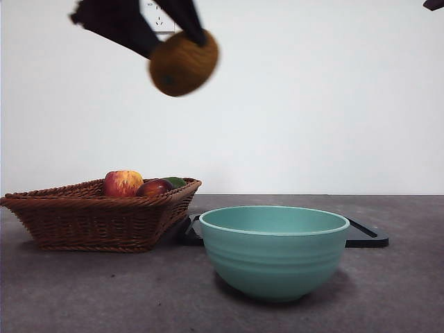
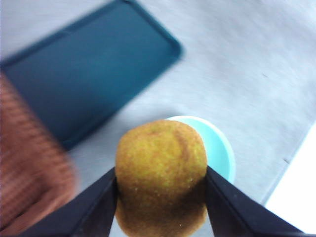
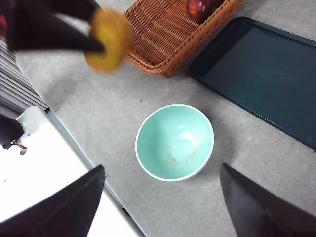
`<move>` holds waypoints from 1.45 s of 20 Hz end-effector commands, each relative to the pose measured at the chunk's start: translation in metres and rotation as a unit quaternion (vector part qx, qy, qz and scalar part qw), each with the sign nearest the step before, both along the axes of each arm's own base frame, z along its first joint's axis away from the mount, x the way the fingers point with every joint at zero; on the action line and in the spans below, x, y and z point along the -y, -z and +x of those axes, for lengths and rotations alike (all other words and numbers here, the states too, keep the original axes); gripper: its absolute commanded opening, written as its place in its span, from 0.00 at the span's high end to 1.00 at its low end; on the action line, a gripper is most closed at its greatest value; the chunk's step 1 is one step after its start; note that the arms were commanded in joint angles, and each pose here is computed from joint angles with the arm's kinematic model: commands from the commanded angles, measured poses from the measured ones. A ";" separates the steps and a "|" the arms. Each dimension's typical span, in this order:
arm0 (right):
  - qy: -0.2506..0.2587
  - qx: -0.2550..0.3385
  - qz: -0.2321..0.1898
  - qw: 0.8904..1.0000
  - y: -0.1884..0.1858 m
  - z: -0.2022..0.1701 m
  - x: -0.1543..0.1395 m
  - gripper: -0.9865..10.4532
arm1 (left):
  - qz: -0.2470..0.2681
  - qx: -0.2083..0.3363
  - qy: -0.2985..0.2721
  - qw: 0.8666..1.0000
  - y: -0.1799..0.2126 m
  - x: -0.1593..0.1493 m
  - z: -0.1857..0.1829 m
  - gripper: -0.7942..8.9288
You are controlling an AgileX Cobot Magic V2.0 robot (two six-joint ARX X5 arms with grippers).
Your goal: Pick up the wifruite, put it on the bowl, pick up the plate, put it on desk
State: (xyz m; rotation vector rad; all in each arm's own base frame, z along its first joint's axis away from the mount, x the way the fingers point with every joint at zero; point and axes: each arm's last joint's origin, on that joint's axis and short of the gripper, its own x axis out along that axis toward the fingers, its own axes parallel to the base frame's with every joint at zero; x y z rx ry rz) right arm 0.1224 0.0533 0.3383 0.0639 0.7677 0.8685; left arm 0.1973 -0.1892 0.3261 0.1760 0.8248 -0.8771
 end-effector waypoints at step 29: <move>0.001 0.007 0.005 1.000 -0.006 0.001 -0.001 0.59 | 0.114 -0.063 0.078 0.988 0.120 0.107 0.014 0.56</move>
